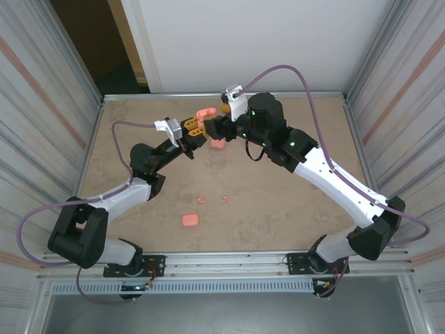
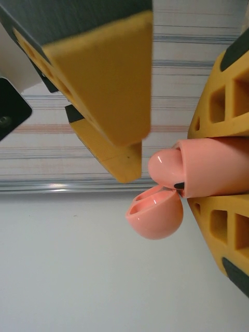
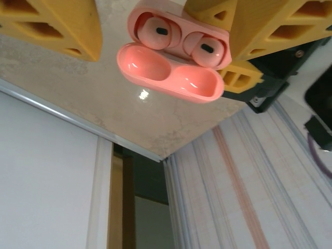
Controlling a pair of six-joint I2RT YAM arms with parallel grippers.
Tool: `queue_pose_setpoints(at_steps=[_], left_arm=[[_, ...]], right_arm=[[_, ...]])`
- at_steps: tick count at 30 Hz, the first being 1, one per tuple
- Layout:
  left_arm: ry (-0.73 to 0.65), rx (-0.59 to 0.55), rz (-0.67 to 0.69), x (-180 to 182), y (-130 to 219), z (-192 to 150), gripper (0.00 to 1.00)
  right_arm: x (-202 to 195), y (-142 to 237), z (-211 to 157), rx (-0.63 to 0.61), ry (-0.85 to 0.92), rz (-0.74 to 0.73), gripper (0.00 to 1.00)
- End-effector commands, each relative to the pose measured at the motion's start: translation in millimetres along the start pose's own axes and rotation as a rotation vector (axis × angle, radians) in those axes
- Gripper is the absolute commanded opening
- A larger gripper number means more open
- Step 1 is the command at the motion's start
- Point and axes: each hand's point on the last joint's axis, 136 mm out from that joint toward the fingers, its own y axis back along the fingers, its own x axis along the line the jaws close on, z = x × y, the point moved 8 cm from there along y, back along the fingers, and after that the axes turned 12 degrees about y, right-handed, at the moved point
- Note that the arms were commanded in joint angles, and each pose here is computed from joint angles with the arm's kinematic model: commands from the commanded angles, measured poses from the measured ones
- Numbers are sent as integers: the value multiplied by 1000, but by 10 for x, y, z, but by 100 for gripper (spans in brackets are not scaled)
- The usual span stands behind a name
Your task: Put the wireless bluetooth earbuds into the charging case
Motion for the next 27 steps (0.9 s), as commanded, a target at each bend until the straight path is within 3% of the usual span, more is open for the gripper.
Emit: queue_pose_setpoints(at_steps=[1, 11, 21, 27], left_arm=[[-35, -60, -45, -91, -32, 168, 0], [-17, -82, -66, -96, -49, 180, 0], [58, -92, -180, -181, -203, 267, 0], [103, -83, -233, -229, -295, 309, 0]], right_arm=[[-35, 213, 223, -108, -24, 24, 70], [-257, 404, 123, -148, -134, 81, 72], [-595, 748, -140, -243, -295, 249, 99], [-513, 745, -157, -252, -294, 358, 99]])
